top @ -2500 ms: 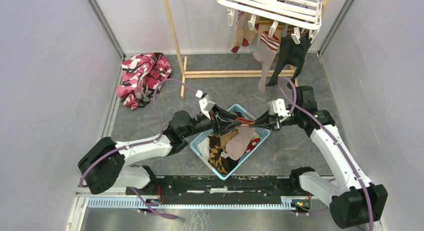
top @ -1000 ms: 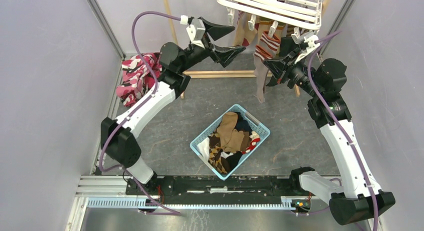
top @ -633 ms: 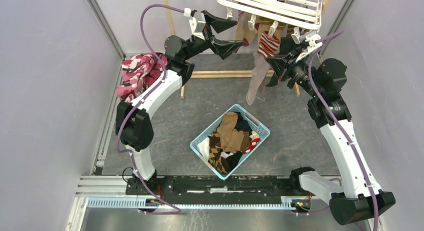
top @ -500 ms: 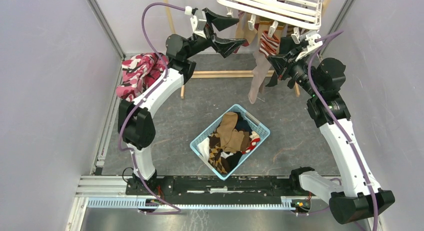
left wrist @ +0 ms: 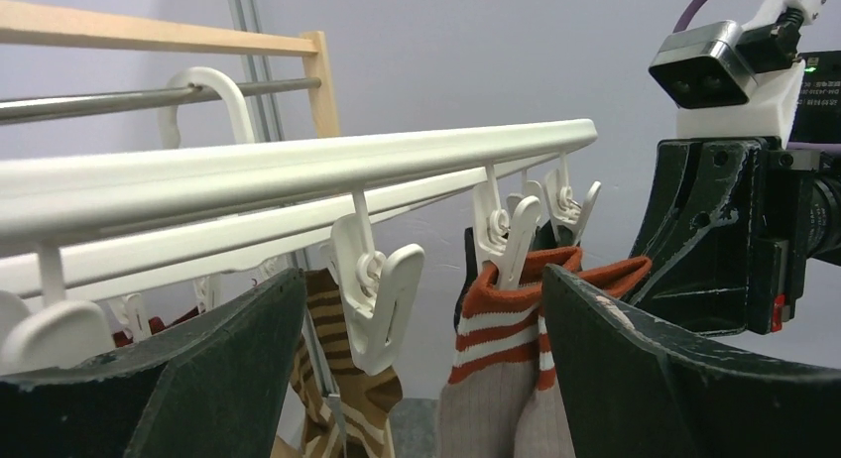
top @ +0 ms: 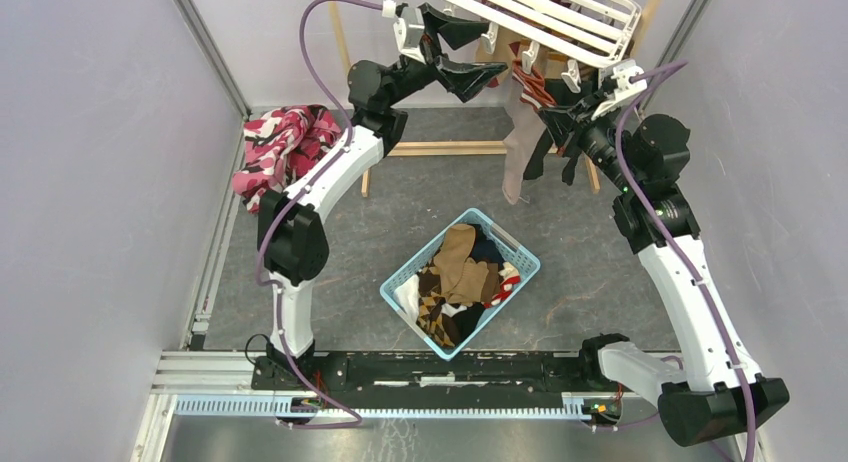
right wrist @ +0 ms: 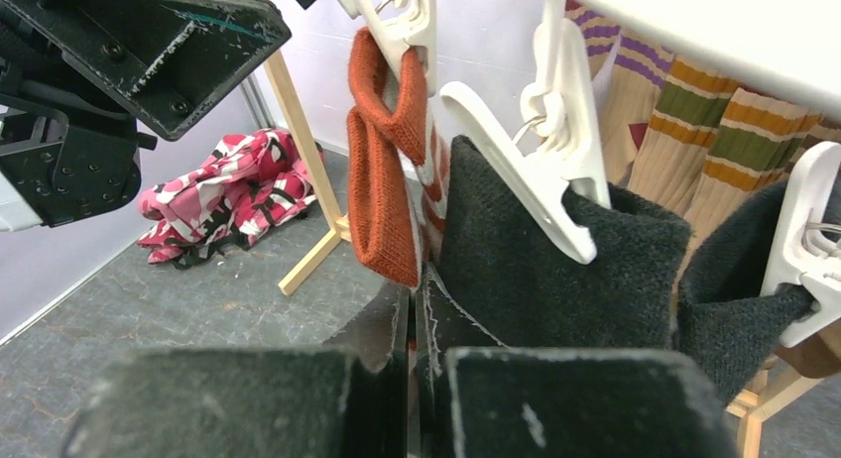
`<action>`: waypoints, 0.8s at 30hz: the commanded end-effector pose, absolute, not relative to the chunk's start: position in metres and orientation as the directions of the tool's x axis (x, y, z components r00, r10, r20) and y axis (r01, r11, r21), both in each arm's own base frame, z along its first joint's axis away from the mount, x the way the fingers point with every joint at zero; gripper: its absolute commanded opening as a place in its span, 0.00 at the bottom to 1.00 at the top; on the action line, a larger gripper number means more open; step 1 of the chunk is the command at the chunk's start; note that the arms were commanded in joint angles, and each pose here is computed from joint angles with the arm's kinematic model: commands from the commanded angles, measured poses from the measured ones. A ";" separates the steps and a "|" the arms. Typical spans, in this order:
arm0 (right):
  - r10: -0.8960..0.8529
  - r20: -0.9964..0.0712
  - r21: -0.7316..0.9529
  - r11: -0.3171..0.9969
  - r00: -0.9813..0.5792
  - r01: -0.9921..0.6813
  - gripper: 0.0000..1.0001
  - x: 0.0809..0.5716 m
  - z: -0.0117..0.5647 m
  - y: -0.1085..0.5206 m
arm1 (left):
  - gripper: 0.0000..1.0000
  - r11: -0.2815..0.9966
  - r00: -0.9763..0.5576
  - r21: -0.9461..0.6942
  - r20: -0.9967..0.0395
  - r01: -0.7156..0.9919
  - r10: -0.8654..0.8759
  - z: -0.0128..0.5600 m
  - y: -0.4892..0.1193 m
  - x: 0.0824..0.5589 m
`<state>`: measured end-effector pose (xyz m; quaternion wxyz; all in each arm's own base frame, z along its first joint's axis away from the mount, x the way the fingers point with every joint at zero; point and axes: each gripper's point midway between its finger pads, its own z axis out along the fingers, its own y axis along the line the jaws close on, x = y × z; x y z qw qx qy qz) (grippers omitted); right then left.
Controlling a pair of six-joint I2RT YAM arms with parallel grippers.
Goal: Clip the socks to the hanger
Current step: Open the clamp at the hanger.
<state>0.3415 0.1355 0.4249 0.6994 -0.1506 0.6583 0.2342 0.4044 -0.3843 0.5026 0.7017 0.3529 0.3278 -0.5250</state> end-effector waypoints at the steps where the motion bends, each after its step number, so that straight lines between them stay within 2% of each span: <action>1: 0.139 -0.988 0.086 0.864 0.069 -0.497 0.00 0.348 0.437 0.131 | 0.93 0.200 0.221 0.130 -0.804 0.971 -0.552 0.521 -0.384 0.401; 12: 0.150 -0.987 0.098 0.858 0.064 -0.504 0.00 0.351 0.437 0.133 | 0.92 0.171 0.179 0.097 -0.799 0.980 -0.573 0.524 -0.386 0.404; 24: 0.149 -0.987 0.097 0.854 0.061 -0.512 0.00 0.350 0.437 0.134 | 0.85 0.107 0.124 0.075 -0.803 0.991 -0.583 0.527 -0.392 0.404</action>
